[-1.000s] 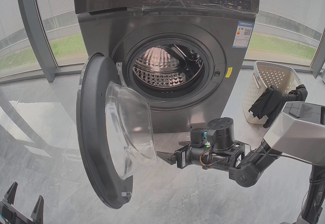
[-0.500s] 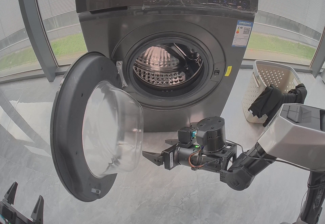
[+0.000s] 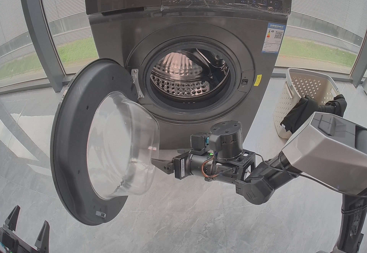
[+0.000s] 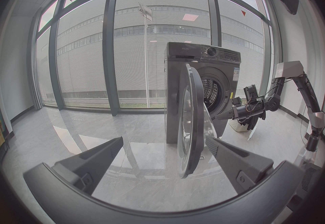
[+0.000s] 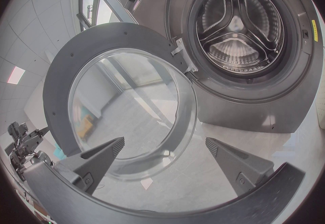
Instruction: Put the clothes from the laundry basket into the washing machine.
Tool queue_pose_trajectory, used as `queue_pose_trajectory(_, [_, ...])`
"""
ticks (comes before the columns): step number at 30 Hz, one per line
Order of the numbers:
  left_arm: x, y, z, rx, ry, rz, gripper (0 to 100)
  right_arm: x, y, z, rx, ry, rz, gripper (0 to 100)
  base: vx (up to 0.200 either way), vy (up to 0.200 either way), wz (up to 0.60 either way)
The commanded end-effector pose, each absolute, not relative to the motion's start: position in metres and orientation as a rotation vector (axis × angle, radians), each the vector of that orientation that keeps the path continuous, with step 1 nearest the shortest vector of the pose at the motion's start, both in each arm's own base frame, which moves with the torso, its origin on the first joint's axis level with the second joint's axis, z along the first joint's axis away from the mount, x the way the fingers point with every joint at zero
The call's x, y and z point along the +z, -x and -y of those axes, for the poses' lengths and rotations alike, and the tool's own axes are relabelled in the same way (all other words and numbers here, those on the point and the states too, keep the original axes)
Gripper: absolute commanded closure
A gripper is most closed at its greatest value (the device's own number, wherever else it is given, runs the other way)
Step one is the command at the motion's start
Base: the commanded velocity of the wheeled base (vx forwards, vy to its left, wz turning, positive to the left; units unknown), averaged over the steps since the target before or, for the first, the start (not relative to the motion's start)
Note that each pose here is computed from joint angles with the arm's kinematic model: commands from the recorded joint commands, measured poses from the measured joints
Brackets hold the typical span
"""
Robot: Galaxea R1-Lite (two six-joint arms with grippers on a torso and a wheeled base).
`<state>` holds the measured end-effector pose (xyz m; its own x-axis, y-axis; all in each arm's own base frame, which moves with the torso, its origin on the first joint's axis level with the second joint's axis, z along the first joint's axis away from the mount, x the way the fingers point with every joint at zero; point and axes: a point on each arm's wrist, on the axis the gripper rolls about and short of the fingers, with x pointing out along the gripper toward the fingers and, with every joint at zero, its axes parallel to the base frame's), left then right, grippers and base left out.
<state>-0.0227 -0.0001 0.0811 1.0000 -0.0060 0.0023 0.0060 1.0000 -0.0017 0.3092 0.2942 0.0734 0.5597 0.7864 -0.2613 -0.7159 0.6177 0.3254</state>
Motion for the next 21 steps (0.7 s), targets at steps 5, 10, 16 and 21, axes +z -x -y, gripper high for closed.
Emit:
queue_pose_trajectory(5, [0.076,0.023,0.000,-0.006,0.000,0.005,0,0.061,-0.329,-0.318,0.847,-0.183,-0.396,0,0.000,0.000,0.00])
queue_pose_trajectory(10, [0.076,0.023,0.000,-0.006,0.000,0.005,0,0.058,-0.331,-0.337,0.839,-0.183,-0.371,0,0.000,0.000,0.00])
queue_pose_trajectory(16, [0.076,0.023,0.000,-0.006,0.002,0.005,0,0.055,-0.339,-0.351,0.806,-0.200,-0.331,0,0.000,0.000,0.00])
queue_pose_trajectory(21, [0.076,0.023,0.000,-0.006,0.003,0.005,0,0.057,-0.343,-0.343,0.764,-0.204,-0.330,0,0.000,0.000,0.00])
